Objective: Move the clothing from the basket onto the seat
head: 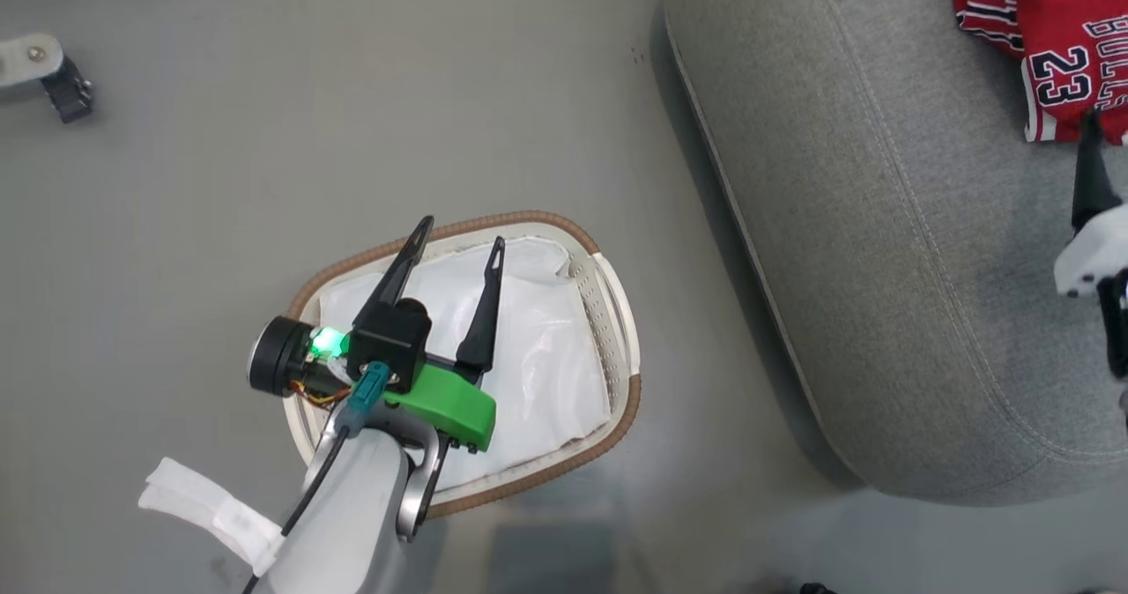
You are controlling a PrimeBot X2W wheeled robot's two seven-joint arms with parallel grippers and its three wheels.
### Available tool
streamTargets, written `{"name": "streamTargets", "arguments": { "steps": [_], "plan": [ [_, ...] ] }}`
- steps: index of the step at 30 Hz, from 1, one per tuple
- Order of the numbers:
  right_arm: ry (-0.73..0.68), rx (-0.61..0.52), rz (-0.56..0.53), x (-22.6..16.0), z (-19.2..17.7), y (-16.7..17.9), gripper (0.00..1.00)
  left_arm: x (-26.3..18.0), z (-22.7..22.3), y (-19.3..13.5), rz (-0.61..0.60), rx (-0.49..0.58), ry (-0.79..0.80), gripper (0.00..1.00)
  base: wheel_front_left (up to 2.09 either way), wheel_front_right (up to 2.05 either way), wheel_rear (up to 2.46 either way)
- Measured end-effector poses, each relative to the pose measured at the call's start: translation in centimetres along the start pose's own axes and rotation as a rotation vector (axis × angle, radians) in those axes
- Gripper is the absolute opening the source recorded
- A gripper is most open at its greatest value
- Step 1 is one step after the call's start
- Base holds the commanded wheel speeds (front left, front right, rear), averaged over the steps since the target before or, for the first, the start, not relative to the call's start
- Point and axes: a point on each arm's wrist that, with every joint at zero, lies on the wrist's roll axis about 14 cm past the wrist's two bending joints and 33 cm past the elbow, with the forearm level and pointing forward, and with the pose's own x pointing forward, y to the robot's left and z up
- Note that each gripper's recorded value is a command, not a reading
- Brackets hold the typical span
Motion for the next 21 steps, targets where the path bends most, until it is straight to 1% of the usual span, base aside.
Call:
{"name": "streamTargets", "arguments": {
  "steps": [4, 6, 11, 16, 21],
  "plan": [
    [0.02, 0.031, 0.021, -2.8, -1.6, 0.9, 1.0, -1.7, 0.9, 0.7, 0.053, -0.004, -0.01, 1.0, 0.0, 0.0, 0.0],
    [0.002, 0.035, 0.067, -3.9, -1.4, 2.6, 1.0, -2.9, 1.2, 1.5, 0.098, -0.006, -0.015, 1.0, 0.0, 0.0, 0.0],
    [-0.105, 0.079, 0.192, -5.4, 1.6, 7.7, 1.0, -5.8, 3.0, 4.3, 0.231, 0.012, -0.055, 1.0, 0.0, 0.0, 0.0],
    [-0.184, 0.133, 0.337, -6.6, 4.4, 13.9, 1.0, -9.6, 4.2, 8.0, 0.391, 0.038, -0.08, 1.0, 0.0, 0.0, 0.0],
    [-0.223, 0.183, 0.42, -8.1, 5.9, 17.5, 1.0, -13.4, 4.9, 10.7, 0.524, 0.052, -0.097, 1.0, 0.0, 0.0, 0.0]
  ]
}}
